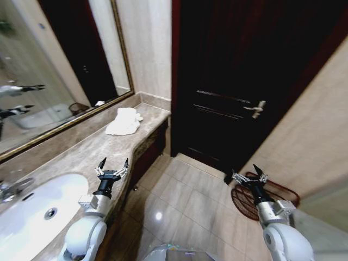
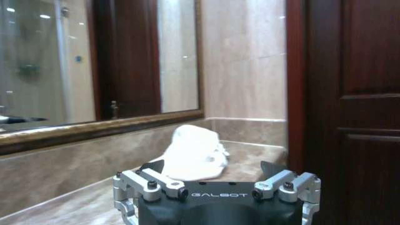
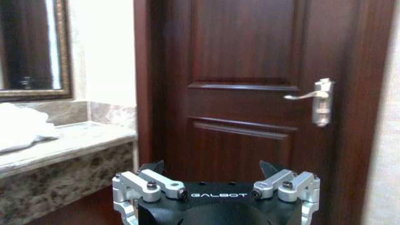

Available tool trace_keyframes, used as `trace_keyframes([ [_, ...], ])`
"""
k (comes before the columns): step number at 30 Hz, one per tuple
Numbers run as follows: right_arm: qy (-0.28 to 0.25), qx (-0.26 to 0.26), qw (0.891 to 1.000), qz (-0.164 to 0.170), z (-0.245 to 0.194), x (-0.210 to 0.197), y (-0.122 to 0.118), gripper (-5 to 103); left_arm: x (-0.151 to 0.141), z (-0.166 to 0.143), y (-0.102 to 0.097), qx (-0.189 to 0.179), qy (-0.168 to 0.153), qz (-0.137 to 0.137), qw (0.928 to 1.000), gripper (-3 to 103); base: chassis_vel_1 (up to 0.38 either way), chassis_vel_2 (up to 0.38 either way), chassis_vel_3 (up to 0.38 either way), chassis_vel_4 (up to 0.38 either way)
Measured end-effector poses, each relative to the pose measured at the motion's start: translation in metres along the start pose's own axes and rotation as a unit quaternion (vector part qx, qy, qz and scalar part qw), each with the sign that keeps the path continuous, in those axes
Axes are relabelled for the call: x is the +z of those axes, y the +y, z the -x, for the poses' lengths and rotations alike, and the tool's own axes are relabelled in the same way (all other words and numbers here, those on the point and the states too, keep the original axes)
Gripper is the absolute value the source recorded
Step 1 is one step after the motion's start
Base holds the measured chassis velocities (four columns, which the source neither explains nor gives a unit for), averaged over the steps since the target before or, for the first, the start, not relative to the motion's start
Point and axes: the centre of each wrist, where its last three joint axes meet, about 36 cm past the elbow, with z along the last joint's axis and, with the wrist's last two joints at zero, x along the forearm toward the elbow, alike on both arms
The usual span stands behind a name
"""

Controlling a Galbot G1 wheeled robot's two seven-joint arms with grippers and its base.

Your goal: Discard the used towel into the hamper.

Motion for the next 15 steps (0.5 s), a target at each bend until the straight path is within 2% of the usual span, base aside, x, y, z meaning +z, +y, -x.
trace_keyframes([
  [6,0.000,-0.003,1.000,0.001,0.0005,0.0016,-0.0004,100,-0.0011,-0.0019,-0.0017,-0.005,-0.004,-0.001,1.0000,100,-0.009,0.150,0.132,-0.030],
  [15,0.003,-0.006,1.000,-0.001,0.0008,0.0039,-0.0015,100,-0.0003,-0.0032,-0.0023,-0.012,-0.005,-0.002,0.9999,100,-0.080,0.098,0.089,-0.091],
])
